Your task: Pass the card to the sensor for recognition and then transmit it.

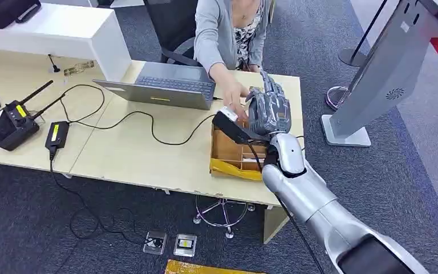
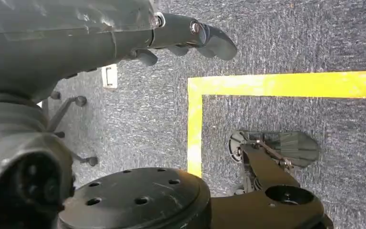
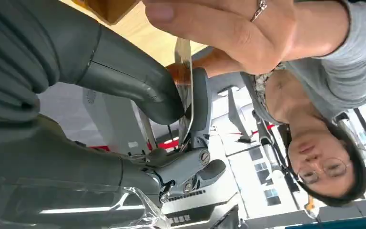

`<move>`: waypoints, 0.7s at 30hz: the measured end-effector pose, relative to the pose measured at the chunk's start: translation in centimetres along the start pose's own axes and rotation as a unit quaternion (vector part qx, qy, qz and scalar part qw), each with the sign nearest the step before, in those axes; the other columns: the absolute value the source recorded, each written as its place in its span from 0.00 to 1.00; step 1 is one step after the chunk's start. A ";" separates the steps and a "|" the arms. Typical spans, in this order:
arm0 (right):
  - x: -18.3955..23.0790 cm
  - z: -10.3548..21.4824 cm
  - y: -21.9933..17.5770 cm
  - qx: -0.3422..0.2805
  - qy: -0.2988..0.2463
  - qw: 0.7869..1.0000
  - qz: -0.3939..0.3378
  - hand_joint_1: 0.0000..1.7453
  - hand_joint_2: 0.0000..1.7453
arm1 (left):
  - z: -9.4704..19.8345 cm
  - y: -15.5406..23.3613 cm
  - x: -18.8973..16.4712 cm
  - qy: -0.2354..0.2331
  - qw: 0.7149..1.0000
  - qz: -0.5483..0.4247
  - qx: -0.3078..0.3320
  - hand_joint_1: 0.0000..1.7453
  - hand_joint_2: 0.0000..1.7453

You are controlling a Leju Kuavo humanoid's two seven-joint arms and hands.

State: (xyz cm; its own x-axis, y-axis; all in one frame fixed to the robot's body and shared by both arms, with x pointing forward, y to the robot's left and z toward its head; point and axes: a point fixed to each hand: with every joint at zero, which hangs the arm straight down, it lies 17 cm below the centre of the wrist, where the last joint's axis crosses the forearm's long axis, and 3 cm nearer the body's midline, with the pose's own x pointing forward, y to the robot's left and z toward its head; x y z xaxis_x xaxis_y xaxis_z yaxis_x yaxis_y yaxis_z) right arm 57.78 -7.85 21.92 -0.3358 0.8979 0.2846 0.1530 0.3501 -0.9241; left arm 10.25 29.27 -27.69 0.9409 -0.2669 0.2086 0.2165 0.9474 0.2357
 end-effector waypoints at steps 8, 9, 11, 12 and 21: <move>-1.3 0.1 1.0 0.008 0.017 1.000 0.022 0.00 0.00 | 0.0 0.0 0.2 -0.004 1.000 -0.010 -0.003 0.00 0.00; -1.4 0.2 1.1 0.008 0.019 1.000 0.023 0.00 0.00 | 0.0 0.0 0.2 -0.005 1.000 -0.011 -0.003 0.00 0.00; -1.5 0.2 1.1 0.006 0.018 0.999 0.025 0.00 0.00 | 0.0 -0.1 0.3 -0.005 1.000 -0.012 -0.004 0.00 0.00; -1.4 0.3 1.3 0.010 0.013 1.000 0.024 0.00 0.00 | 0.0 -0.1 0.3 -0.006 1.000 -0.014 -0.005 0.00 0.00; -3.3 -0.2 0.6 0.005 0.033 0.999 0.017 0.00 0.00 | 0.0 0.1 0.4 -0.005 1.000 -0.006 -0.003 0.00 0.00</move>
State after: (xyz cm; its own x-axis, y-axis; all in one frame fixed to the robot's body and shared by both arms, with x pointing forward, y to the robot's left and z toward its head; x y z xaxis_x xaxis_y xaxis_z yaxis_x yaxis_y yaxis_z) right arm 59.18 -10.57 20.52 -0.2679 0.9254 0.2681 0.1544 0.3159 -0.9361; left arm 10.67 29.27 -27.62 0.9354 -0.2799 0.2159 0.2294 0.9454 0.2316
